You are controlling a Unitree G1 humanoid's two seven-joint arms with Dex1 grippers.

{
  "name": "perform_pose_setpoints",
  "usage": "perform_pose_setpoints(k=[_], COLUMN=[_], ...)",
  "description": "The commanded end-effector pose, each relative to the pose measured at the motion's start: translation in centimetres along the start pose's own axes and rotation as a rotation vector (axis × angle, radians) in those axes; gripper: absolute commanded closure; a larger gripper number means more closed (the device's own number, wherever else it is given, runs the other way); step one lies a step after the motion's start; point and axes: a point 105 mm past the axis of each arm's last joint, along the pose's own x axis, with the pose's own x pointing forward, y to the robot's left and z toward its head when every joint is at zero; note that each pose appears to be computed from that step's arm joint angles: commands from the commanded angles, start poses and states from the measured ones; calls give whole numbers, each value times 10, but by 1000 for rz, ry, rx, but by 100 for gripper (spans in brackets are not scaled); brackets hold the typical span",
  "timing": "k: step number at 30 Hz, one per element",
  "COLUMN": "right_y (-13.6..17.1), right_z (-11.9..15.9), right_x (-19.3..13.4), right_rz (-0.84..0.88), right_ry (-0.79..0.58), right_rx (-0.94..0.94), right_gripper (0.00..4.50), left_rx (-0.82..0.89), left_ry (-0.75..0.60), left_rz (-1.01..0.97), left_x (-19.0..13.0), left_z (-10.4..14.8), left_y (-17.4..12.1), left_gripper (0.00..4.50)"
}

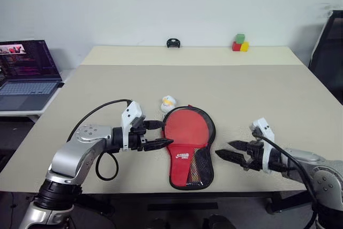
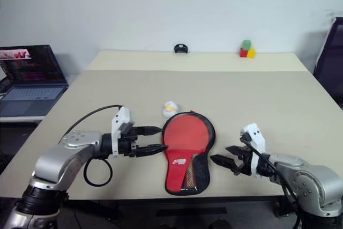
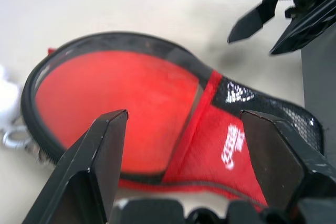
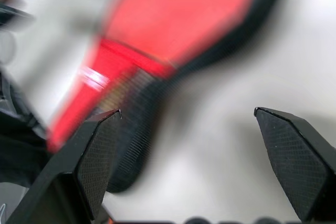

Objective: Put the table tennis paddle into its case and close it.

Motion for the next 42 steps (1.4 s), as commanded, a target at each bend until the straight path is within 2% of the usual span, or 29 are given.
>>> perform_pose_setpoints(k=[1, 7, 15, 21, 23, 26, 33, 37, 42], right_y=[14, 20, 17, 15, 9, -4, -15, -13, -8], right_z=[32, 43, 52, 40, 29, 13, 5, 4, 2], right_x=[7, 32, 68, 99, 109, 118, 124, 126, 128], right_rz=[72, 122, 149, 173, 161, 117, 56, 50, 54], right_ry=[-102, -97, -73, -38, 0, 56, 64, 57, 47], right_rx=[-142, -267, -357, -396, -400, -396, -354, -340, -325], right_gripper=[3, 3, 3, 3, 3, 3, 3, 0, 0], left_rx=[47, 56, 30, 11, 11, 11, -58, -92, -152], left_ry=[-65, -85, -79, -71, -72, -73, -69, -62, -13], left_rz=[177, 282, 402, 489, 501, 500, 500, 457, 429], left_x=[-7, -16, -36, -48, -48, -43, -18, 4, 30], left_z=[18, 23, 15, 10, 10, 13, 18, 20, 16], left_y=[31, 49, 59, 67, 70, 73, 96, 107, 125], left_gripper=[76, 76, 76, 76, 76, 76, 76, 2, 2])
